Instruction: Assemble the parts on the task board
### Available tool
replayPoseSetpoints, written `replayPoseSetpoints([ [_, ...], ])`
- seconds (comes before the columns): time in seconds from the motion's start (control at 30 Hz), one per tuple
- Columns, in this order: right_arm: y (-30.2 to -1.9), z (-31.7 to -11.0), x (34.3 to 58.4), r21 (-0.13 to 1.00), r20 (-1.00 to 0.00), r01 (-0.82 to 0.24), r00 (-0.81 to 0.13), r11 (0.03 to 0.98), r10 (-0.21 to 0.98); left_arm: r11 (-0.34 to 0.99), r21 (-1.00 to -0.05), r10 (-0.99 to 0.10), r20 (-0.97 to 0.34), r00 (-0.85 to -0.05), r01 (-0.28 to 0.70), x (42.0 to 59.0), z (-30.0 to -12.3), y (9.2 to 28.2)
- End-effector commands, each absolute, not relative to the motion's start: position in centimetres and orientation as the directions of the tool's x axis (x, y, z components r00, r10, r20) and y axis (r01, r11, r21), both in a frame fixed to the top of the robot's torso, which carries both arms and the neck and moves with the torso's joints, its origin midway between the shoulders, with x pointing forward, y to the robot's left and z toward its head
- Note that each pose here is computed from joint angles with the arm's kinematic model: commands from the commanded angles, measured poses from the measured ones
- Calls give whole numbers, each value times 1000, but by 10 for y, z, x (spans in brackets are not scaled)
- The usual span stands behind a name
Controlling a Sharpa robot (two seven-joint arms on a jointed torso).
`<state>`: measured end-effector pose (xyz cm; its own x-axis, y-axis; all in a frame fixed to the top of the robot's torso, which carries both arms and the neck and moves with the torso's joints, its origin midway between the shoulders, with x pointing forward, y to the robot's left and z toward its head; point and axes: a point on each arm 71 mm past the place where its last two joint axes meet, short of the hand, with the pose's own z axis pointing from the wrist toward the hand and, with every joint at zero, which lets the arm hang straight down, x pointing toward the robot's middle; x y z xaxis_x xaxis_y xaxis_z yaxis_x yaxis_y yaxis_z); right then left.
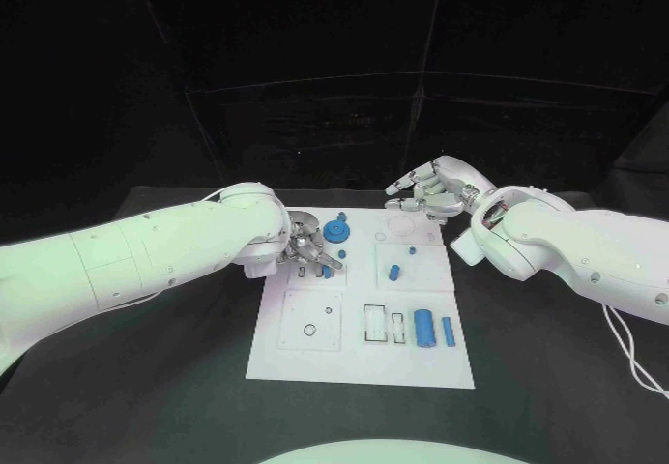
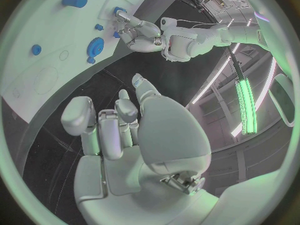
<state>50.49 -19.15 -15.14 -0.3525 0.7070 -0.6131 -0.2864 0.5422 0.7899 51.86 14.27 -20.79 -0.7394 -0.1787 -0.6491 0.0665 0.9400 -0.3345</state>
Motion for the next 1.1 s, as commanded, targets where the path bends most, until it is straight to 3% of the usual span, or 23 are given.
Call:
replayPoseSetpoints([
  [0.03,-190,-150,505,789,-615,-292,-360,541,702,944,-320,-161,-646,-746,74,518,-208,142],
  [0.73,-188,-151,505,789,-614,-291,-371,541,697,941,-330,-164,-638,-753,74,518,-208,139],
  [1.1,-187,-152,506,790,-614,-288,-381,542,692,919,-393,-247,-618,-746,22,516,-206,145],
])
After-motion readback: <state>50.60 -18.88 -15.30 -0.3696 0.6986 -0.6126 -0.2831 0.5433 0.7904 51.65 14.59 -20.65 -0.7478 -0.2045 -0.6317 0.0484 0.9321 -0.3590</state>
